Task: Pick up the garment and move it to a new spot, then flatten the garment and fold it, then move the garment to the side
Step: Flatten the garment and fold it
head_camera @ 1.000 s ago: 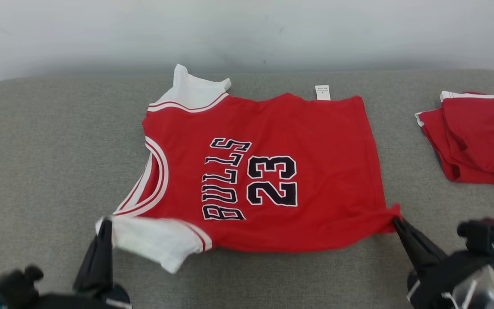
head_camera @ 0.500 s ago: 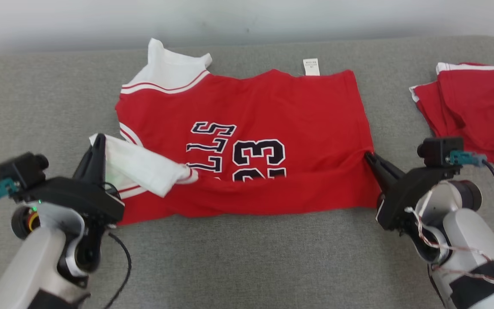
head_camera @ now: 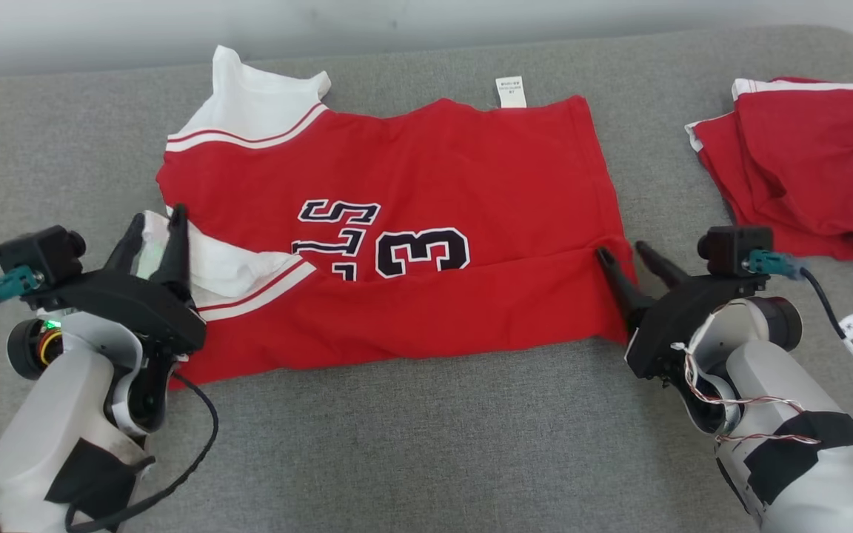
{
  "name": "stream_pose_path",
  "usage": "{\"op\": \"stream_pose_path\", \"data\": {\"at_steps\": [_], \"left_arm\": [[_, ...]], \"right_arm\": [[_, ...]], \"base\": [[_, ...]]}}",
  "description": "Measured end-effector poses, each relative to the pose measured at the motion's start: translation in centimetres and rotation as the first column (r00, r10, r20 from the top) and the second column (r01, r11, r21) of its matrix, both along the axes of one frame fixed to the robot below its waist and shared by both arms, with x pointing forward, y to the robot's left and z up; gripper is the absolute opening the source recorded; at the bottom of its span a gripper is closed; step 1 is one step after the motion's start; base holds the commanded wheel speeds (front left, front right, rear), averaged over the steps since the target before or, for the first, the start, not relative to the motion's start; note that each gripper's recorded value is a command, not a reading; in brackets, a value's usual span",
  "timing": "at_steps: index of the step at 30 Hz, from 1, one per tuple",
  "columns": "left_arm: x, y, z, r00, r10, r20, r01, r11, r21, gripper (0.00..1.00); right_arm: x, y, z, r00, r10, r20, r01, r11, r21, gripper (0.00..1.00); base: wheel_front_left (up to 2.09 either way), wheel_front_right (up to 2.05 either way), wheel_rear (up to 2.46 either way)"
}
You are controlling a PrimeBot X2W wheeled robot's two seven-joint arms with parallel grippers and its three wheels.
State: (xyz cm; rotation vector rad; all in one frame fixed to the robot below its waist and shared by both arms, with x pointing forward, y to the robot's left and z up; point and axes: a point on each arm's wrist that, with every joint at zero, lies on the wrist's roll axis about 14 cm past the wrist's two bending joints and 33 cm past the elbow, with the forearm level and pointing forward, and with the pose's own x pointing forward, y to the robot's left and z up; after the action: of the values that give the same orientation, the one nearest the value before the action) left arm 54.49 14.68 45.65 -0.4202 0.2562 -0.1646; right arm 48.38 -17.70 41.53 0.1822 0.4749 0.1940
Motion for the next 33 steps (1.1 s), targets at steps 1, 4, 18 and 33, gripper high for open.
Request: {"op": "stream_pose_path", "data": {"at_steps": [1,4,18,33], "left_arm": [[-0.1,0.0,0.4,1.0,0.0,0.023,0.0,1.0,0.002,1.0],[-0.9,0.3,1.6,0.997,0.015,0.082,-0.014,1.0,-0.013,1.0],[-9.9,1.8,-2.2,0.995,0.095,-0.028,-0.096,0.994,-0.044,1.0],[-10.7,3.7,-6.2,0.982,0.145,-0.122,-0.128,0.982,0.136,1.0]], "right_arm": [[0.0,-0.2,0.4,1.0,-0.004,0.025,0.004,1.0,0.0,1.0],[-0.4,-0.8,1.4,0.996,-0.008,0.089,0.009,1.0,-0.009,1.0],[-4.5,-0.3,0.1,0.996,0.032,0.084,-0.031,0.999,-0.013,1.0],[-4.7,1.1,-3.5,0.998,0.057,-0.023,-0.059,0.996,-0.061,1.0]], "base": [[0.0,0.0,0.0],[0.0,0.0,0.0],[0.0,0.0,0.0],[0.0,0.0,0.0]]}}
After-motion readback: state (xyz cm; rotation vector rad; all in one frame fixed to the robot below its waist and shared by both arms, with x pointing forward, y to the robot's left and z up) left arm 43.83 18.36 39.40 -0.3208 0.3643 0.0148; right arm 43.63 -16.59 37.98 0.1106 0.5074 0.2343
